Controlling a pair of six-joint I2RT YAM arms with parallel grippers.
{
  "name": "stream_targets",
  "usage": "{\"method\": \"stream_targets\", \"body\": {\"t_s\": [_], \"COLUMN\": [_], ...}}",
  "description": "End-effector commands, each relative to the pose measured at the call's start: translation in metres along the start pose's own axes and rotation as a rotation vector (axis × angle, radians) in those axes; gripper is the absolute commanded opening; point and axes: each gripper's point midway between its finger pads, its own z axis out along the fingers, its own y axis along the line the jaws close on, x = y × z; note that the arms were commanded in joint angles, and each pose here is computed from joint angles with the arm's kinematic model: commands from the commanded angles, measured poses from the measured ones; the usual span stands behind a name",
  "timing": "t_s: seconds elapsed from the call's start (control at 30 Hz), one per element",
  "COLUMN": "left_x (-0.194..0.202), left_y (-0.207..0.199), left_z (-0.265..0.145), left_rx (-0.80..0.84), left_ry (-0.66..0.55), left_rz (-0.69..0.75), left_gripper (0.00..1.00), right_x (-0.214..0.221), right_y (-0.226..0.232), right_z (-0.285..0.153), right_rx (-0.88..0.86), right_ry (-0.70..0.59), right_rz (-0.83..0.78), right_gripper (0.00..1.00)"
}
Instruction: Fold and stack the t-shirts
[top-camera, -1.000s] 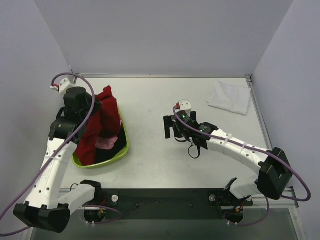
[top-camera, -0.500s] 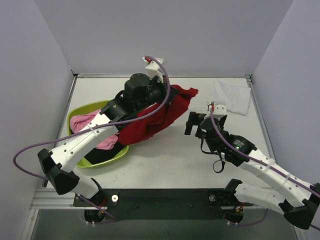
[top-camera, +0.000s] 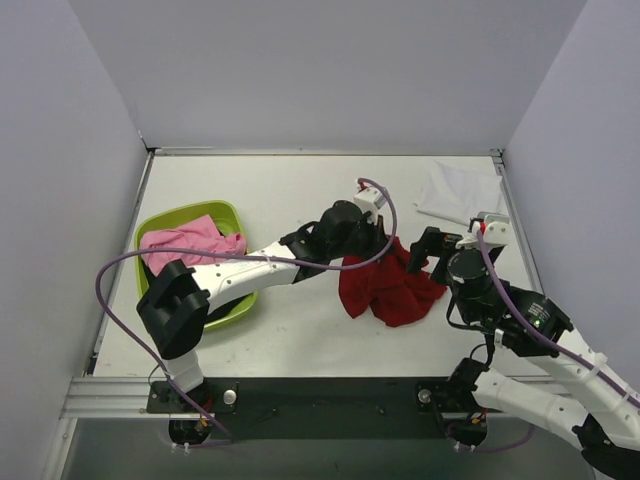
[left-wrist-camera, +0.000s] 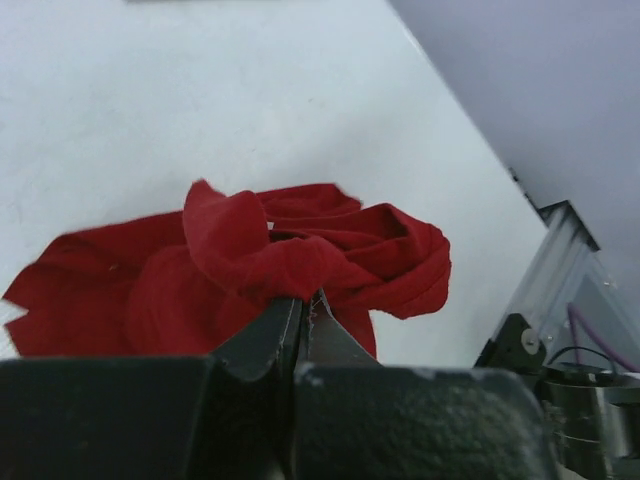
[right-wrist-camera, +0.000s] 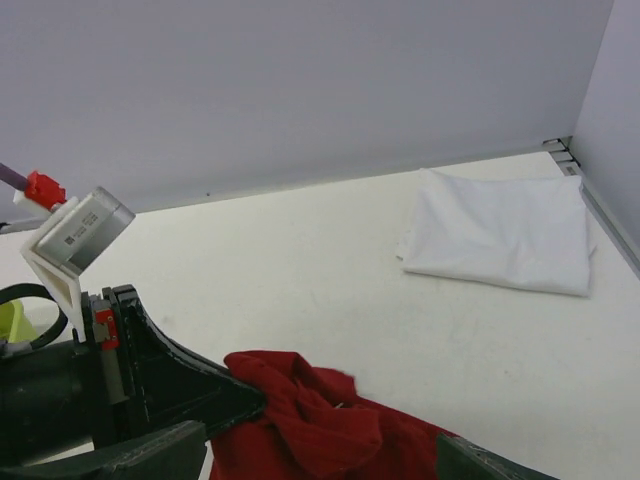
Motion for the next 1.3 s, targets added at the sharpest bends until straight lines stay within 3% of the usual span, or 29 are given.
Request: {"method": "stream_targets", "body": {"t_s": [0.0,0.13,0.27,0.3,0.37,0.4,0.67,0.9,1.07,1.27], "left_x": [-0.030,-0.014,0.031,0.040,0.042,0.045,-0.012,0.025,0.078,0.085], "left_y": [0.028,0.056,0.098,0.106,0.127,0.135,0.118,0.131,0.142,0.138], "left_z": [-0.014,-0.031,-0.055,-0.063,-0.091,-0.101,-0.200,-0.267,-0.263,-0.217], "left_rx": [-0.095,-0.195,-0.382,-0.423,-0.542,-0.580,-0.681,-0.839,-0.815,-0.648], "left_ry": [-0.146,-0.118,-0.054,-0.042,-0.062,-0.061,-0.140,-0.062,0.036,0.036], "left_rz": [-0.044,-0.065,-0.089,-0.098,-0.131,-0.138,-0.154,-0.267,-0.356,-0.439], "left_gripper": [0.00,0.00,0.00,0.10,0.54,0.92,0.94,0.95,0.96,0.96], "right_x": [0.005,0.011,0.015,0.018,0.022,0.025,0.045,0.058,0.062,0.067], "right_y": [-0.005,0.005,0.015,0.018,0.020,0.022,0.038,0.049,0.055,0.058], "right_z": [0.001,0.009,0.015,0.018,0.021,0.023,0.037,0.044,0.046,0.046], "right_rx": [0.038,0.037,0.027,0.026,0.025,0.022,-0.003,-0.030,-0.045,-0.062], "right_ry": [0.026,0.055,0.076,0.086,0.093,0.099,0.136,0.163,0.173,0.181], "right_rz": [-0.040,-0.059,-0.068,-0.076,-0.075,-0.081,-0.091,-0.089,-0.086,-0.084], "right_gripper": [1.00,1.00,1.00,1.00,1.00,1.00,1.00,1.00,1.00,1.00]}}
